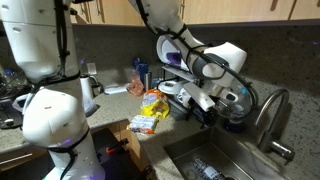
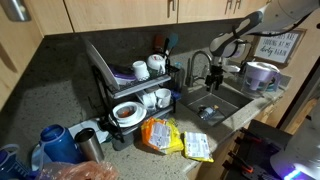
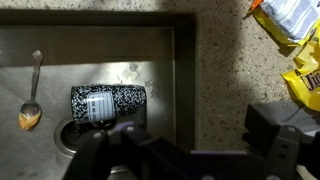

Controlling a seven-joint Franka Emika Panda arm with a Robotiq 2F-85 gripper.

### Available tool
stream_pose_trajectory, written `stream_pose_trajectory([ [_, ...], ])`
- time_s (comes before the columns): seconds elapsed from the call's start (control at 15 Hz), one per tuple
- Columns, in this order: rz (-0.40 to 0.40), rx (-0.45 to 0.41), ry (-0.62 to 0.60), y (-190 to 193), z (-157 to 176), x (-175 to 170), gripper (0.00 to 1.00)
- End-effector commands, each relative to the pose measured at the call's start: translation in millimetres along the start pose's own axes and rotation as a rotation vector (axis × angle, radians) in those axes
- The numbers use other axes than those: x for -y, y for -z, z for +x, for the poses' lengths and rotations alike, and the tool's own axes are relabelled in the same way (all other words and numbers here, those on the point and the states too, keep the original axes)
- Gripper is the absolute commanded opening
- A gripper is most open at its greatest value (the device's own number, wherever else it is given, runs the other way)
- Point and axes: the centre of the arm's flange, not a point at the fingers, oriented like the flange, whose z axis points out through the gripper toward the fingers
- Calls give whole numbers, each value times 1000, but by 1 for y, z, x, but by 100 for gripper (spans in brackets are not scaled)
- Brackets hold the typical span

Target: Make the flask stand in the sink

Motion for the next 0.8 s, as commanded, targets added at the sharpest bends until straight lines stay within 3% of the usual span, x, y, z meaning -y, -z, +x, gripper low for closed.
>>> stream_pose_trajectory([
  [0.0, 88, -22, 12, -4, 18, -32, 100],
  [0.27, 141, -25, 53, -13, 26, -60, 100],
  [0.73, 158, 18, -66, -34, 35, -124, 100],
])
